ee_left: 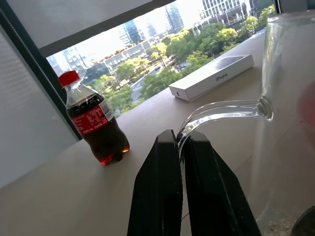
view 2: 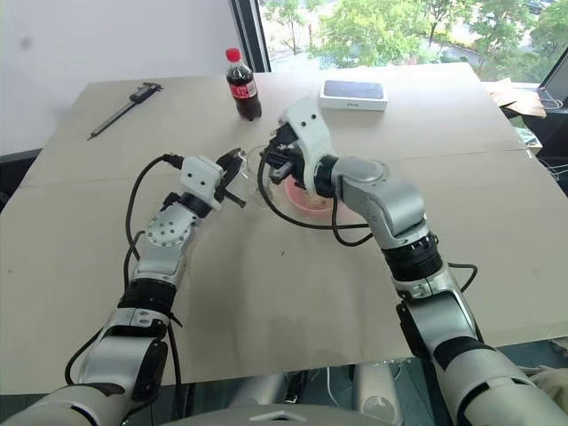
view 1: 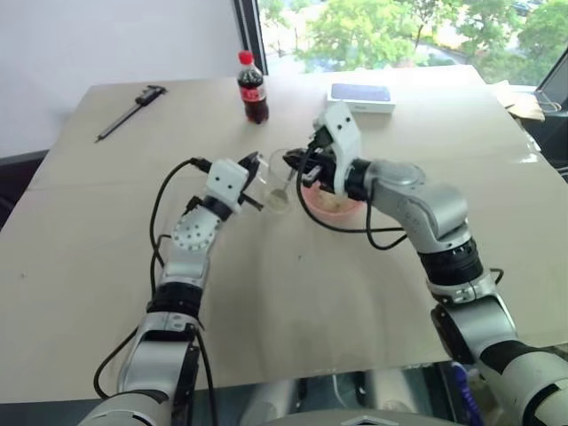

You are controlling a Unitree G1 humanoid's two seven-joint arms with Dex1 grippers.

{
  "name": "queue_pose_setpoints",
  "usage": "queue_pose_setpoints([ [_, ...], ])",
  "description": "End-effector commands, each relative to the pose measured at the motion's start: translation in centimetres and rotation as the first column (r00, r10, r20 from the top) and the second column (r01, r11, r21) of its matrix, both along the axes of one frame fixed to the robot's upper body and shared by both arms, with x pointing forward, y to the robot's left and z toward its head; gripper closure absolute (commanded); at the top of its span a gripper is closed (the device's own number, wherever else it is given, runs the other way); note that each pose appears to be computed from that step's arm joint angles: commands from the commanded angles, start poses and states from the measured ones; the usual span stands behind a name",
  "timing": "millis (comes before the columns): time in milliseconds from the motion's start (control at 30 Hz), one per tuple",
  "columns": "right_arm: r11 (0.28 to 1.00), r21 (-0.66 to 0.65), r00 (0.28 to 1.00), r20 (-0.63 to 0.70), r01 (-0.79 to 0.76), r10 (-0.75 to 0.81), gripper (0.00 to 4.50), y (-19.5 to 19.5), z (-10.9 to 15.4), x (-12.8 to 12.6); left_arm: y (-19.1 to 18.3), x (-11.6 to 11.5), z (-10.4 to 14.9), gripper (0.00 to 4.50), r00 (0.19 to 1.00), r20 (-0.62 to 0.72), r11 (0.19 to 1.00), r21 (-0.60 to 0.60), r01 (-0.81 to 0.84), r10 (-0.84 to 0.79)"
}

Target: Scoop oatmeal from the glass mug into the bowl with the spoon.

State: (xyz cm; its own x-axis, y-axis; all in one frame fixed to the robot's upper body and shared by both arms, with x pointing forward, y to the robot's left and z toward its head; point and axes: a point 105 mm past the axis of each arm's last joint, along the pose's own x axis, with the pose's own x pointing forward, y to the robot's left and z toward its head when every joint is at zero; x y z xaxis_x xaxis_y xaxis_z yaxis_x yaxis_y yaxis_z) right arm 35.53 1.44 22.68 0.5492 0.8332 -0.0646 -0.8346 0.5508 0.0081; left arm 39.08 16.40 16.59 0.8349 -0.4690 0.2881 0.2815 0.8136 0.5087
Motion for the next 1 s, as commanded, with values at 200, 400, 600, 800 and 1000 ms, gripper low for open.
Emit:
queue_pose_setpoints([
  [200,0.97,0.23,0.982,-0.187,0.072,-0.028,4.5,-0.9,3.2,-0.1,-0.7,-0.3,-1.5,4.47,0.999,-0.036,1.0,0.017,0.017,-0.016],
  [400,0.949,0.285,0.962,-0.266,0.135,-0.057,4.5,-2.5,4.2,0.1,-0.5,-0.3,-1.8,4.47,0.999,-0.046,1.0,0.014,0.011,-0.011],
  [600,0.933,0.31,0.957,-0.273,0.185,-0.099,4.5,-4.0,5.0,0.5,-0.8,-0.2,-2.0,4.47,0.998,-0.059,1.0,-0.007,0.017,-0.017],
  [800,0.919,0.334,0.961,-0.247,0.209,-0.128,4.5,-4.7,6.2,0.6,-1.1,-0.2,-2.0,4.47,0.997,-0.069,0.997,-0.064,0.031,-0.035],
  [1000,0.921,0.328,0.967,-0.21,0.209,-0.145,4.5,-5.3,6.8,0.5,-1.1,-0.1,-2.0,4.47,0.997,-0.072,0.997,-0.075,0.026,-0.032],
])
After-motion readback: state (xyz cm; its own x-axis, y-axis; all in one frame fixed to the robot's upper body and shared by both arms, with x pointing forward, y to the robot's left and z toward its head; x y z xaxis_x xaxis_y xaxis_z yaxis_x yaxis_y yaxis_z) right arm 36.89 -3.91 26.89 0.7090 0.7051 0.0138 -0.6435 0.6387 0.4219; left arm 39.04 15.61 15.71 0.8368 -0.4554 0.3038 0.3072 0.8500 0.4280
